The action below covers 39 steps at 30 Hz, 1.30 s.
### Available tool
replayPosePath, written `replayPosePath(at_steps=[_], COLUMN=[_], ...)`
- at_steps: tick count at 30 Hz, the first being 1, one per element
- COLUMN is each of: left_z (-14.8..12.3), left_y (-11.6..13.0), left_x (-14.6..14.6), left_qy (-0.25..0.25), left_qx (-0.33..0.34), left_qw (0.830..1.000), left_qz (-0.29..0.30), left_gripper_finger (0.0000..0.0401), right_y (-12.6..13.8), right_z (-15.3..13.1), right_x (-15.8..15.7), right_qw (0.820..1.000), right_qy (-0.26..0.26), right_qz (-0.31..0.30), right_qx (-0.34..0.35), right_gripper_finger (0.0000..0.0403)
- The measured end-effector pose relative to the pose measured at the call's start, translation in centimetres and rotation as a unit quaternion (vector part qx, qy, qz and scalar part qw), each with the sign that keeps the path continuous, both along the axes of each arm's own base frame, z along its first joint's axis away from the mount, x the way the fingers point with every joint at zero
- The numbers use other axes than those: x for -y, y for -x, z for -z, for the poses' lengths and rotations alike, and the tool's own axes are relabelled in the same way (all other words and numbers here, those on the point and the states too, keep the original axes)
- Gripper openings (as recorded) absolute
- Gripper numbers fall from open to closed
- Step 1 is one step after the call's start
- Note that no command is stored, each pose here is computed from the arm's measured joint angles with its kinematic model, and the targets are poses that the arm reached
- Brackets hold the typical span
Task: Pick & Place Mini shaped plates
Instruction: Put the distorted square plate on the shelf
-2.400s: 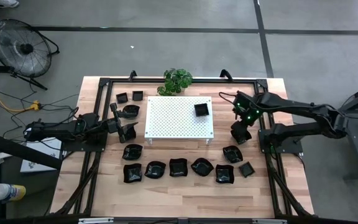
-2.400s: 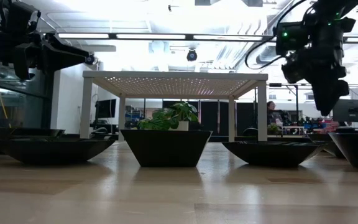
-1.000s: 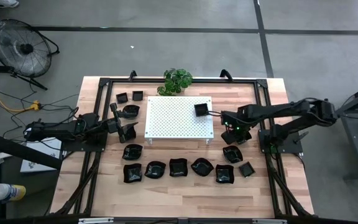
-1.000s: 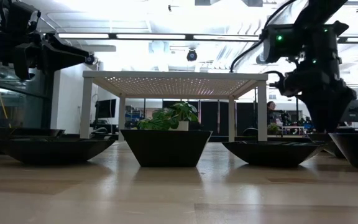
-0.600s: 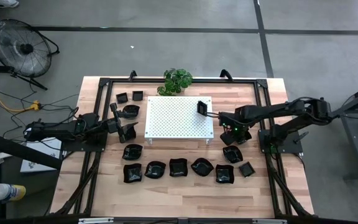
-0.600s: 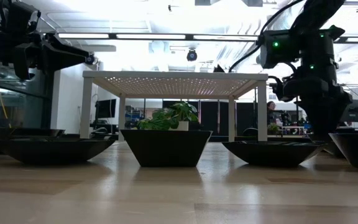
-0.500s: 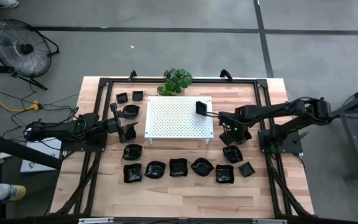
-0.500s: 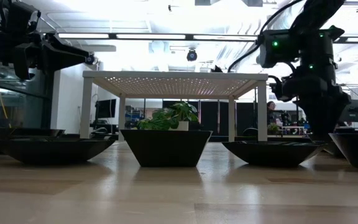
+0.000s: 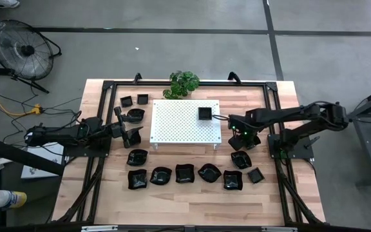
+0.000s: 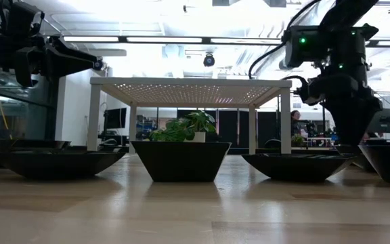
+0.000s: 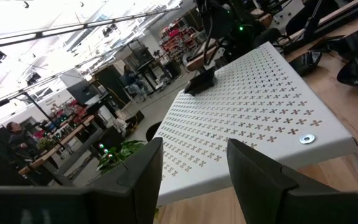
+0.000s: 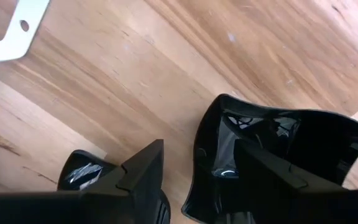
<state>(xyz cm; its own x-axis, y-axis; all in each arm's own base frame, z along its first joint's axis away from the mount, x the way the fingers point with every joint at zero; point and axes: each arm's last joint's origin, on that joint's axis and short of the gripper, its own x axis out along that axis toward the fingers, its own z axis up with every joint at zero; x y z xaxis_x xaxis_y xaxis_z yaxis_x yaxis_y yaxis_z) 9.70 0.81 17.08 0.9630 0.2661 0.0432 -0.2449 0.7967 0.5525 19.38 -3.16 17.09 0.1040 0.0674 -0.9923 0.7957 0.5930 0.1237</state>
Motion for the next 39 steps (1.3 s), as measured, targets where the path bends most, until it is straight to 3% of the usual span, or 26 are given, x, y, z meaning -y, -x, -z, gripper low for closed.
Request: replayPosePath(at_steps=[11, 32, 39], left_z=[0.0, 0.0, 0.0], left_y=[0.0, 0.0, 0.0], left_x=[0.0, 0.0, 0.0], left_qy=[0.0, 0.0, 0.0], left_qx=[0.0, 0.0, 0.0], left_qw=[1.0, 1.0, 1.0], left_qz=[0.0, 0.0, 0.0], left_gripper_finger=[0.0175, 0.0175, 0.0175], right_y=[0.8, 0.7, 1.0], right_z=[-0.5, 0.0, 0.6], right_x=[-1.9, -3.3, -3.5], right_qw=[0.999, 0.995, 0.995], right_qy=[0.001, 0.084, 0.085], right_qz=[0.008, -0.018, -0.023], right_qx=[-0.032, -0.047, -0.053], right_gripper_finger=[0.019, 0.019, 0.019])
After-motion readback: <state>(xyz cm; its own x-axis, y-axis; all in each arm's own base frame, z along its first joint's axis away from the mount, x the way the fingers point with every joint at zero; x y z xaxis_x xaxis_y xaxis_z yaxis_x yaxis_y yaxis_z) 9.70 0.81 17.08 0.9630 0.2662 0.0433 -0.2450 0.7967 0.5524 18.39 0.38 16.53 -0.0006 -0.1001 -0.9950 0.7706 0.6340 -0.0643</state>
